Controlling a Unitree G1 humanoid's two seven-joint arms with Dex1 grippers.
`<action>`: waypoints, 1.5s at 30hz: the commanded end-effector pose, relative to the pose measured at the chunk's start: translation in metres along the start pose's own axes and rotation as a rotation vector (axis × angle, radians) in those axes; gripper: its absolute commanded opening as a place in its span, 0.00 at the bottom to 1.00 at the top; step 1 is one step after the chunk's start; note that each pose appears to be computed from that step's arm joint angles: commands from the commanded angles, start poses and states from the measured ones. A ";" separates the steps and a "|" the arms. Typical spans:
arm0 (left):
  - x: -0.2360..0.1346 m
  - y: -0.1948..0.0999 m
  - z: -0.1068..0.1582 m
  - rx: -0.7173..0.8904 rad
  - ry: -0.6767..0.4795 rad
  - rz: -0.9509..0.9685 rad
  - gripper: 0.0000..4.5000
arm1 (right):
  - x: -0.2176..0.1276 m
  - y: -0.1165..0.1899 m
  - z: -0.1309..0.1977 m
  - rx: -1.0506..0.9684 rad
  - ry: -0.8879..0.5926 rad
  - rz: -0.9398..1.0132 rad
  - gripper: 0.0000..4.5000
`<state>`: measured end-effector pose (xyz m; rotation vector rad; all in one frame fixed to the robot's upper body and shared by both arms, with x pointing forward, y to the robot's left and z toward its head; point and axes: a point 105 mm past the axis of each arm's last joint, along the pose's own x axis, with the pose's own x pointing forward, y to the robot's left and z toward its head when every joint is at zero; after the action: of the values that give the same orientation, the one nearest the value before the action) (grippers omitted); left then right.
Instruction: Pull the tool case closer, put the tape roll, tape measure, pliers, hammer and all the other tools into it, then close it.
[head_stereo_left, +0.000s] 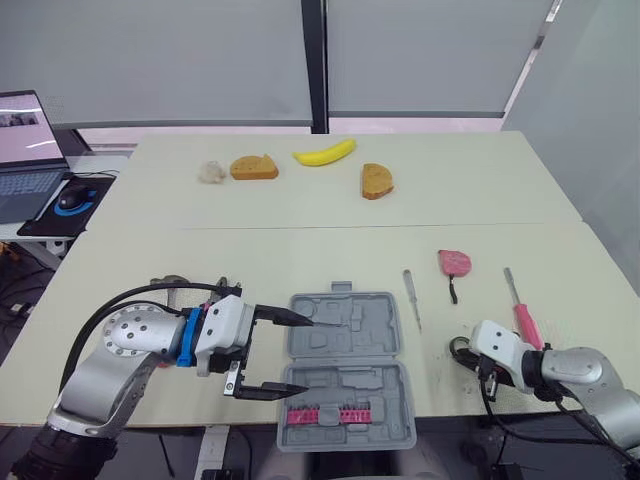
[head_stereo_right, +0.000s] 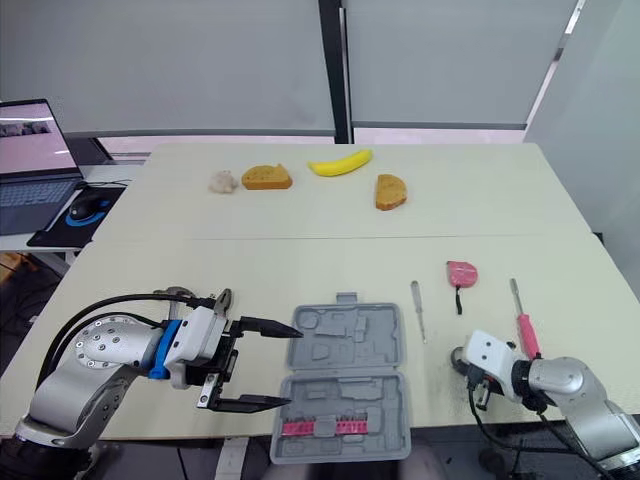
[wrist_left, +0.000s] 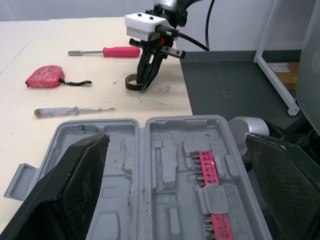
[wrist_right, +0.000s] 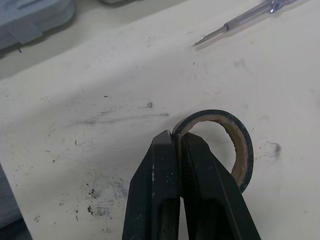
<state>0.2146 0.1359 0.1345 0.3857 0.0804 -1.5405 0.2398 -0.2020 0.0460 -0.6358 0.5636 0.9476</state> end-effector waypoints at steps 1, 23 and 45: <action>-0.014 0.010 0.005 0.027 0.019 0.071 1.00 | -0.008 -0.004 0.048 -0.054 -0.094 0.030 0.00; -0.097 0.016 -0.028 -0.071 0.154 0.407 1.00 | 0.142 0.027 0.213 -0.174 -0.222 0.302 0.00; -0.098 0.012 -0.035 -0.062 0.182 0.401 1.00 | 0.180 0.042 0.226 -0.196 -0.188 0.359 0.00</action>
<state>0.2294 0.2398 0.1247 0.4204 0.2044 -1.1036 0.3232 0.0656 0.0509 -0.6166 0.4943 1.3732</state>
